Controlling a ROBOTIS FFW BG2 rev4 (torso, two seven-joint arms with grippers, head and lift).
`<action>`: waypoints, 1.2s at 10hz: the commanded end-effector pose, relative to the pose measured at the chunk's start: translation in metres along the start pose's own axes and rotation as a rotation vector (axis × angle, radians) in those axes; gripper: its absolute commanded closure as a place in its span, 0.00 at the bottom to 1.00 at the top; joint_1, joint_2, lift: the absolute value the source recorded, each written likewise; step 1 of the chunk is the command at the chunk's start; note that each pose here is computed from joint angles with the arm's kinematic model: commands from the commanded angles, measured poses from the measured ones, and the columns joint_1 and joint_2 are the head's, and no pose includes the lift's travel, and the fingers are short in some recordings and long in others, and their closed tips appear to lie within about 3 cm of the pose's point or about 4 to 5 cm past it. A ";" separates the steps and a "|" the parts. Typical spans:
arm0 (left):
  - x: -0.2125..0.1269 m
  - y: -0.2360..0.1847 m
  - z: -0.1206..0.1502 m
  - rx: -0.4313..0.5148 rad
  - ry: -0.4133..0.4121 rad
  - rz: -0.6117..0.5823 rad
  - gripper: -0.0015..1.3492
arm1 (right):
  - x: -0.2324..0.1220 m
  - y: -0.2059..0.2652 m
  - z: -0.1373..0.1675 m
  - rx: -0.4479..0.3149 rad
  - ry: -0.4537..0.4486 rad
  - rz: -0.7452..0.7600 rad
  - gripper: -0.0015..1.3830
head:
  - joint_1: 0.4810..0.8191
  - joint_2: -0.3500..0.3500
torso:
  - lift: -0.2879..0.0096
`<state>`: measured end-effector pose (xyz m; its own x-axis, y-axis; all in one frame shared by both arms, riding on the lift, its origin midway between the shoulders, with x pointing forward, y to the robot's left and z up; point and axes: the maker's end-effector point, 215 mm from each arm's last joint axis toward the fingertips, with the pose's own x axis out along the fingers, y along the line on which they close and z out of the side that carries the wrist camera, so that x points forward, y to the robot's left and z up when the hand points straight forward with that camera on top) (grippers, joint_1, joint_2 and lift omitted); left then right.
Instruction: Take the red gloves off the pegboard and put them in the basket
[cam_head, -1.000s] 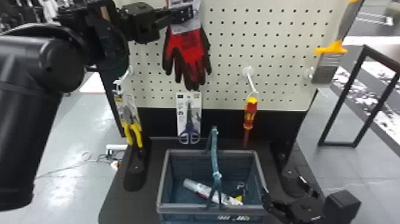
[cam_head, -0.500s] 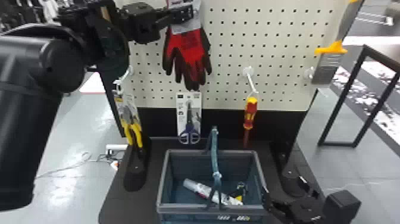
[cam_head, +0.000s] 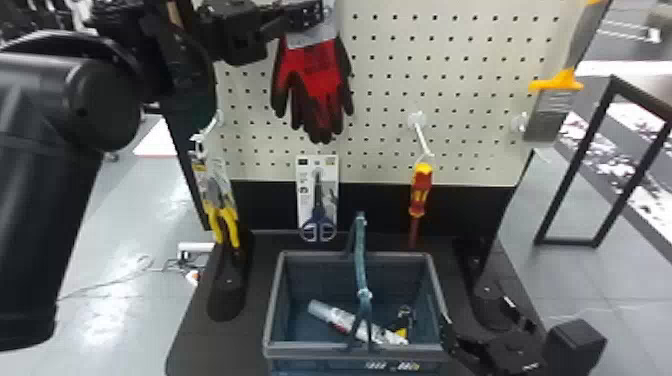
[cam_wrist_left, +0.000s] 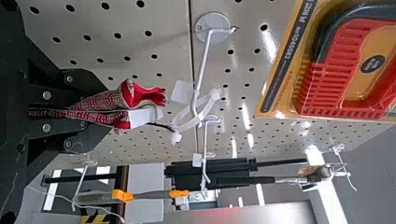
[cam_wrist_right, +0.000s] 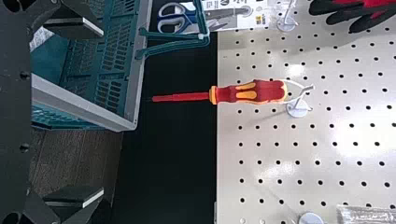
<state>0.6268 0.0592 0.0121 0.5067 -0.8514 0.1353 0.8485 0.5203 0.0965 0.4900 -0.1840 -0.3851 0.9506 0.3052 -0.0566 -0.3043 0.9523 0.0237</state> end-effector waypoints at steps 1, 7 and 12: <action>-0.001 -0.006 0.005 0.007 -0.006 0.003 0.81 | 0.000 0.000 0.000 0.001 0.001 0.000 0.09 | 0.20 0.50 | 0.63; -0.035 -0.027 0.009 0.009 -0.063 0.118 0.81 | -0.001 0.000 -0.003 0.004 0.006 -0.001 0.09 | 0.20 0.50 | 0.63; -0.098 -0.005 -0.044 -0.199 -0.183 0.293 0.84 | -0.002 0.001 -0.005 0.001 0.013 0.001 0.09 | 0.20 0.50 | 0.63</action>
<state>0.5801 0.1296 -0.0359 0.6979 -0.6521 0.2961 0.7063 0.6950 -0.1343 0.4879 -0.1837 -0.3892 0.9495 0.3060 -0.0689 -0.3051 0.9520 0.0241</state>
